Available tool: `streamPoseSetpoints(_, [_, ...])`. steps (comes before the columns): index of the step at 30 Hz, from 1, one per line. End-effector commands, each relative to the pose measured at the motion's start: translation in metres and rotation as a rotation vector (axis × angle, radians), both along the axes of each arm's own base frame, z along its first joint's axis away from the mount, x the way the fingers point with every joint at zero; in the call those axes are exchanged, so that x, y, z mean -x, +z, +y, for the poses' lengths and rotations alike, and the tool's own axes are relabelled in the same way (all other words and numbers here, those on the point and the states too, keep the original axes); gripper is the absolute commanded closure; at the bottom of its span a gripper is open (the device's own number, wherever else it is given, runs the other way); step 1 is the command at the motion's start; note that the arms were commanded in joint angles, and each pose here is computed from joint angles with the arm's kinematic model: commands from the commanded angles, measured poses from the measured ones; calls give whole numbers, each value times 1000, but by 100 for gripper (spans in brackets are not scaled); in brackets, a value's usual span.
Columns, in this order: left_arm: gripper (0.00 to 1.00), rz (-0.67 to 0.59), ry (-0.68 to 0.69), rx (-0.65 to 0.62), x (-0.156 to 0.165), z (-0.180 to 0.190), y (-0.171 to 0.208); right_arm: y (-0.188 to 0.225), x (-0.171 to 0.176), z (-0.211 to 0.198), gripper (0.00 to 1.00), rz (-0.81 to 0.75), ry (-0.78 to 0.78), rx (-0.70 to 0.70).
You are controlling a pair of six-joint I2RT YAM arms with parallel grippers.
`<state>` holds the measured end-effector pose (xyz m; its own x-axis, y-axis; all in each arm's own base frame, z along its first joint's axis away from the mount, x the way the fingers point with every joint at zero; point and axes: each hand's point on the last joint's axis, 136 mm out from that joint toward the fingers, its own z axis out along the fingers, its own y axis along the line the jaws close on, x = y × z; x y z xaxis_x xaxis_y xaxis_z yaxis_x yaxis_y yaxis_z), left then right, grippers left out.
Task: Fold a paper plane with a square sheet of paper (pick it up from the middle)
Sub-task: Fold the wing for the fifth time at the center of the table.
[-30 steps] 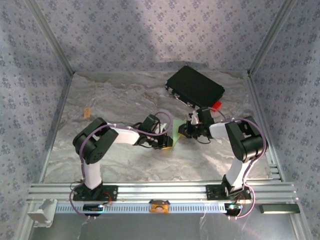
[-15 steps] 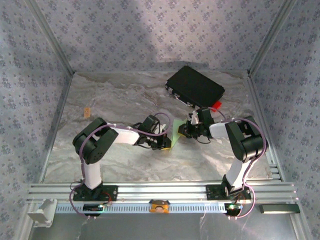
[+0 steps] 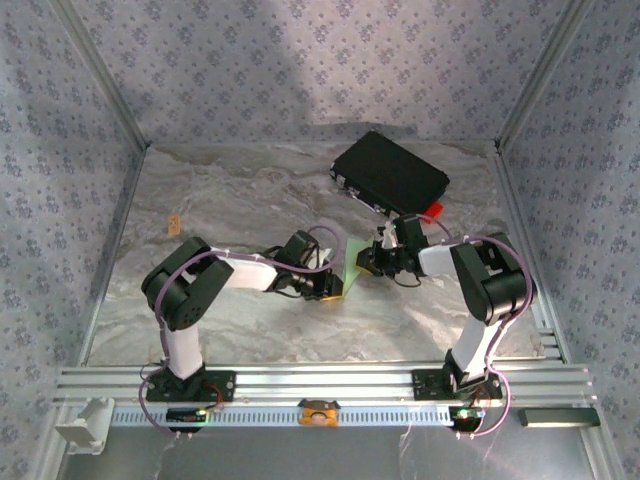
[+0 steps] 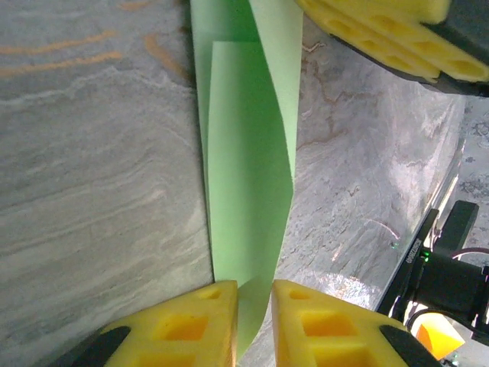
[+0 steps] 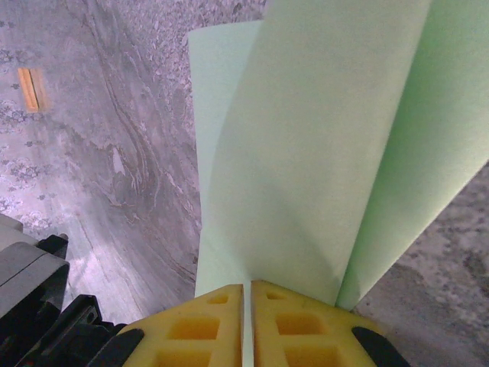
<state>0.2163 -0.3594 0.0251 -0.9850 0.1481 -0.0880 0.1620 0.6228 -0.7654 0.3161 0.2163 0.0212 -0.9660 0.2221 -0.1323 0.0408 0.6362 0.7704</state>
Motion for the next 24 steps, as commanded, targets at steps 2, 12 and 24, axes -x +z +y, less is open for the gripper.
streamPoseSetpoints(2, [87, 97, -1, -128, 23, 24, -32, -36, 14, -16, 87, 85, -25, 123])
streamPoseSetpoints(12, [94, 107, -8, -96, 26, 19, -29, -36, 14, -16, 87, 86, -26, 123])
streamPoseSetpoints(24, [97, 120, -7, -26, 32, 5, -18, -33, 12, -17, 87, 79, -28, 115])
